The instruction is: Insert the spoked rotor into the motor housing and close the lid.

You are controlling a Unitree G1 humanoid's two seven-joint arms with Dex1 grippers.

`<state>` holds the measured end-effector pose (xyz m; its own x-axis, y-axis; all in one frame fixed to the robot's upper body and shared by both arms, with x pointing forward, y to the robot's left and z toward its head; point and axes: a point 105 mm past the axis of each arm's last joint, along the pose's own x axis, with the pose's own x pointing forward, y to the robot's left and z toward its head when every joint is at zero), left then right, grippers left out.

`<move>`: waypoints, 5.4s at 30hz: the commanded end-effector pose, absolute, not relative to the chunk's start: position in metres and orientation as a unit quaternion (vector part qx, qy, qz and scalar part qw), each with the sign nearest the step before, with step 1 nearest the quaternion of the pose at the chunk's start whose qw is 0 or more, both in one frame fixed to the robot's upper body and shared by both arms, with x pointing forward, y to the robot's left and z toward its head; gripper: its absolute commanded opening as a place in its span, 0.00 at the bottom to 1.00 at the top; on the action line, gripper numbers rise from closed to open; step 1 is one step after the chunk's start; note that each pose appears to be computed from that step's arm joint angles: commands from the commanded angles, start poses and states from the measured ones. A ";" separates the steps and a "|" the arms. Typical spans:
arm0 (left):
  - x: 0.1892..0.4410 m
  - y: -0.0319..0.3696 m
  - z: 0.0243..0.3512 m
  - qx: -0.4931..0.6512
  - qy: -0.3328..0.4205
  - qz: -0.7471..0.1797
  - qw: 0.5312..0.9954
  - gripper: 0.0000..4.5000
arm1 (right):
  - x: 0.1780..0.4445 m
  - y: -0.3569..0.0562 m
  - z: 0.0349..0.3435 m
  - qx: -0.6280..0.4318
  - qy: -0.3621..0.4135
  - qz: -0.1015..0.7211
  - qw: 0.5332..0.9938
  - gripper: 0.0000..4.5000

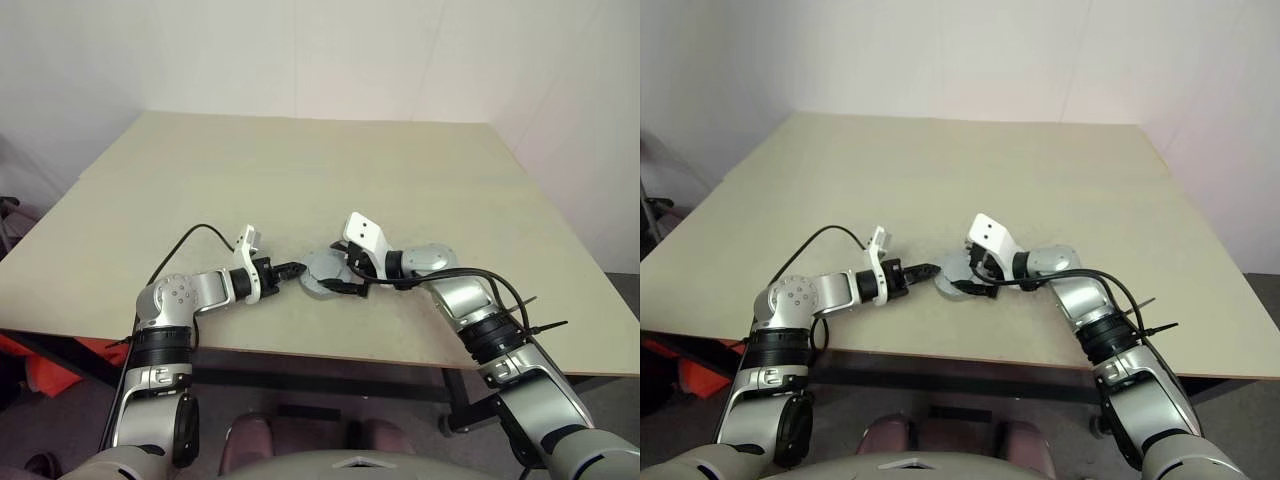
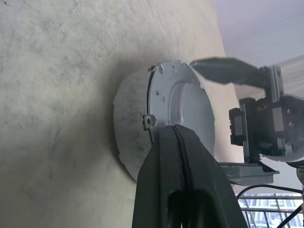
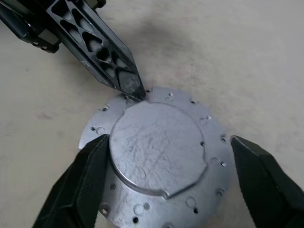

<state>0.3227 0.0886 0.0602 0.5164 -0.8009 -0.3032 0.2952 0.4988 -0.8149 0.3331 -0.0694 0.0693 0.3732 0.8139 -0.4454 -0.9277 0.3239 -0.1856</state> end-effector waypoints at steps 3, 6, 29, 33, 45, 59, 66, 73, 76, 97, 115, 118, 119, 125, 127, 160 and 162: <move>0.323 0.088 0.061 -0.357 0.350 -0.345 0.794 0.00 | 0.324 -0.077 0.081 -0.219 0.129 0.547 0.798 0.99; 0.322 0.086 0.061 -0.357 0.350 -0.349 0.792 0.00 | 0.317 -0.073 0.105 -0.203 0.099 0.558 0.799 0.99; 0.361 0.117 0.113 -0.460 0.191 -0.322 0.805 0.00 | 0.314 -0.074 0.118 -0.174 0.098 0.543 0.816 0.99; 0.349 0.103 0.113 -0.454 0.220 -0.361 0.785 0.00 | 0.314 -0.074 0.119 -0.173 0.098 0.544 0.815 0.99; 0.311 0.079 0.068 -0.412 0.364 -0.385 0.741 0.00 | 0.320 -0.086 0.128 -0.172 0.093 0.520 0.832 0.99; 0.311 0.082 0.057 -0.389 0.376 -0.369 0.756 0.00 | 0.338 -0.155 0.141 0.074 0.241 0.368 0.895 0.99; 0.314 0.086 0.058 -0.388 0.368 -0.363 0.763 0.00 | 0.299 -0.149 0.111 0.210 0.359 0.359 0.835 0.99; 0.317 0.091 0.060 -0.386 0.361 -0.358 0.770 0.00 | 0.296 -0.139 0.082 0.248 0.400 0.320 0.822 0.99; 0.319 0.093 0.061 -0.385 0.357 -0.354 0.774 0.00 | 0.298 -0.134 0.075 0.268 0.410 0.313 0.814 0.99; 0.334 0.106 0.065 -0.385 0.336 -0.326 0.795 0.00 | 0.302 -0.069 0.081 0.334 0.419 0.372 0.758 0.99; 0.321 0.104 0.121 -0.435 0.270 -0.428 0.745 0.00 | 0.312 -0.069 0.082 0.331 0.428 0.351 0.764 0.99; 0.302 0.098 0.083 -0.407 0.359 -0.405 0.735 0.00 | 0.313 -0.068 0.082 0.330 0.427 0.350 0.766 0.99; 0.297 0.098 0.077 -0.404 0.372 -0.402 0.733 0.00 | 0.314 -0.068 0.083 0.330 0.426 0.350 0.766 0.99; 0.289 0.104 0.053 -0.383 0.405 -0.369 0.744 0.00 | 0.317 -0.070 0.083 0.330 0.426 0.344 0.769 0.99; 0.291 0.103 0.054 -0.380 0.402 -0.368 0.747 0.00 | 0.317 -0.070 0.083 0.331 0.427 0.343 0.768 0.99; 0.309 0.107 0.057 -0.365 0.370 -0.347 0.781 0.00 | 0.313 -0.054 0.088 0.330 0.428 0.378 0.752 0.50; 0.310 0.107 0.058 -0.366 0.366 -0.347 0.782 0.00 | 0.314 -0.054 0.087 0.334 0.428 0.375 0.751 0.50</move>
<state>0.3053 0.1100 0.0581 0.4875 -0.8204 -0.2989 0.2710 0.4676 -0.8414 0.3160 -0.0682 0.0754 0.3852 0.8115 -0.4395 -0.2266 0.5448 0.8074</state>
